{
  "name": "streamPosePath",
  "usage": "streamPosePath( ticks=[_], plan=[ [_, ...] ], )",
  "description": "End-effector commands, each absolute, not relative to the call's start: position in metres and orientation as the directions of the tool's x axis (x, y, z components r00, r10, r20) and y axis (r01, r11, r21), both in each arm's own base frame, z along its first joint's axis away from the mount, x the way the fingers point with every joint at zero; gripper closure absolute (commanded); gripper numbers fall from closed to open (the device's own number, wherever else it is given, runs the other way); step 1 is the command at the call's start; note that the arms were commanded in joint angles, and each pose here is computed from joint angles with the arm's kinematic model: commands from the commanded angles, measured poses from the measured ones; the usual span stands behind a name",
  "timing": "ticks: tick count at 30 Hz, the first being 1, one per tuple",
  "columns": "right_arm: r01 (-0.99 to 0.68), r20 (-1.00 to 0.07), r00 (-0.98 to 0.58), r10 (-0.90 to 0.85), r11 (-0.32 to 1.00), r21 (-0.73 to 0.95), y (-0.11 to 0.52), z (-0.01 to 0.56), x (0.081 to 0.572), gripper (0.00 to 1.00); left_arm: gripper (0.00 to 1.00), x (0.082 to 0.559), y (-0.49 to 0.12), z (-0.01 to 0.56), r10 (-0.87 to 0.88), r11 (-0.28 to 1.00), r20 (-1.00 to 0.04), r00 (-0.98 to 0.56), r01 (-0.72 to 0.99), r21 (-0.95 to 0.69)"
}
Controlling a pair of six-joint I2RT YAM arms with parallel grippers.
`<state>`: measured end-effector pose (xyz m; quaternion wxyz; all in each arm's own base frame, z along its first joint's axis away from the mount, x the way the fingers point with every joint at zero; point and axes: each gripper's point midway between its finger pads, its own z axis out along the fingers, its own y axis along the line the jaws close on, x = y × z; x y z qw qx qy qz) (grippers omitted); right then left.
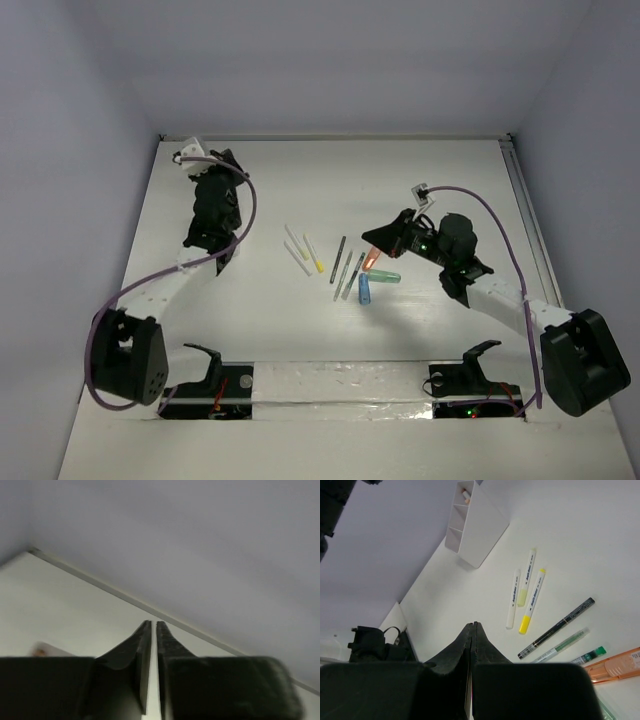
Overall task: Sort the stationery into containers
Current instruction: Place the pen in the storage box, then pick up the pen from the center of the board.
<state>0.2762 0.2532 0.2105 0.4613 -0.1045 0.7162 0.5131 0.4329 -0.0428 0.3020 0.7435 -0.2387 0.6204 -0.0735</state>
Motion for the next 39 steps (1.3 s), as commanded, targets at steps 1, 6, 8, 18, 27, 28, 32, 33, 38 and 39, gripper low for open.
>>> streamPosePath(
  ticks=[1, 6, 8, 18, 27, 28, 32, 33, 38, 39],
  plan=[
    [-0.67, -0.808, -0.489, 0.329, 0.451, 0.59, 0.259, 0.234, 0.282, 1.0, 1.0, 0.406, -0.105, 0.275, -0.51, 0.857, -0.859, 0.052, -0.049, -0.512],
    [-0.667, -0.808, -0.491, 0.327, 0.455, 0.59, 0.259, 0.234, 0.282, 1.0, 1.0, 0.361, -0.154, 0.188, -0.547, 0.835, -0.815, -0.192, -0.052, -0.548],
    [-0.662, -0.806, -0.494, 0.326, 0.461, 0.592, 0.259, 0.231, 0.284, 1.0, 1.0, 0.342, -0.169, 0.165, -0.527, 0.845, -0.807, -0.268, -0.06, -0.532],
    [-0.652, -0.799, -0.514, 0.312, 0.463, 0.601, 0.262, 0.223, 0.288, 1.0, 0.8, 0.341, -0.192, 0.079, -0.501, 0.865, -0.734, -0.459, -0.248, -0.435],
    [-0.646, -0.806, -0.507, 0.305, 0.485, 0.589, 0.262, 0.221, 0.289, 1.0, 0.69, 0.352, -0.193, 0.061, -0.477, 0.878, -0.743, -0.469, -0.29, -0.38],
    [-0.645, -0.805, -0.509, 0.305, 0.485, 0.591, 0.262, 0.22, 0.289, 1.0, 0.68, 0.352, -0.191, 0.063, -0.473, 0.88, -0.748, -0.466, -0.293, -0.374],
    [-0.654, -0.799, -0.521, 0.3, 0.461, 0.6, 0.265, 0.221, 0.287, 1.0, 0.68, 0.347, -0.185, 0.059, -0.459, 0.886, -0.752, -0.472, -0.304, -0.35],
    [-0.649, -0.8, -0.518, 0.303, 0.47, 0.598, 0.264, 0.22, 0.288, 1.0, 0.68, 0.347, -0.183, 0.058, -0.455, 0.888, -0.755, -0.472, -0.308, -0.343],
    [-0.653, -0.794, -0.53, 0.298, 0.455, 0.606, 0.267, 0.22, 0.287, 1.0, 0.71, 0.347, -0.179, 0.043, -0.439, 0.892, -0.757, -0.483, -0.333, -0.305],
    [-0.655, -0.799, -0.522, 0.297, 0.459, 0.599, 0.266, 0.22, 0.287, 1.0, 0.71, 0.348, -0.18, 0.042, -0.434, 0.894, -0.759, -0.486, -0.333, -0.298]
  ],
)
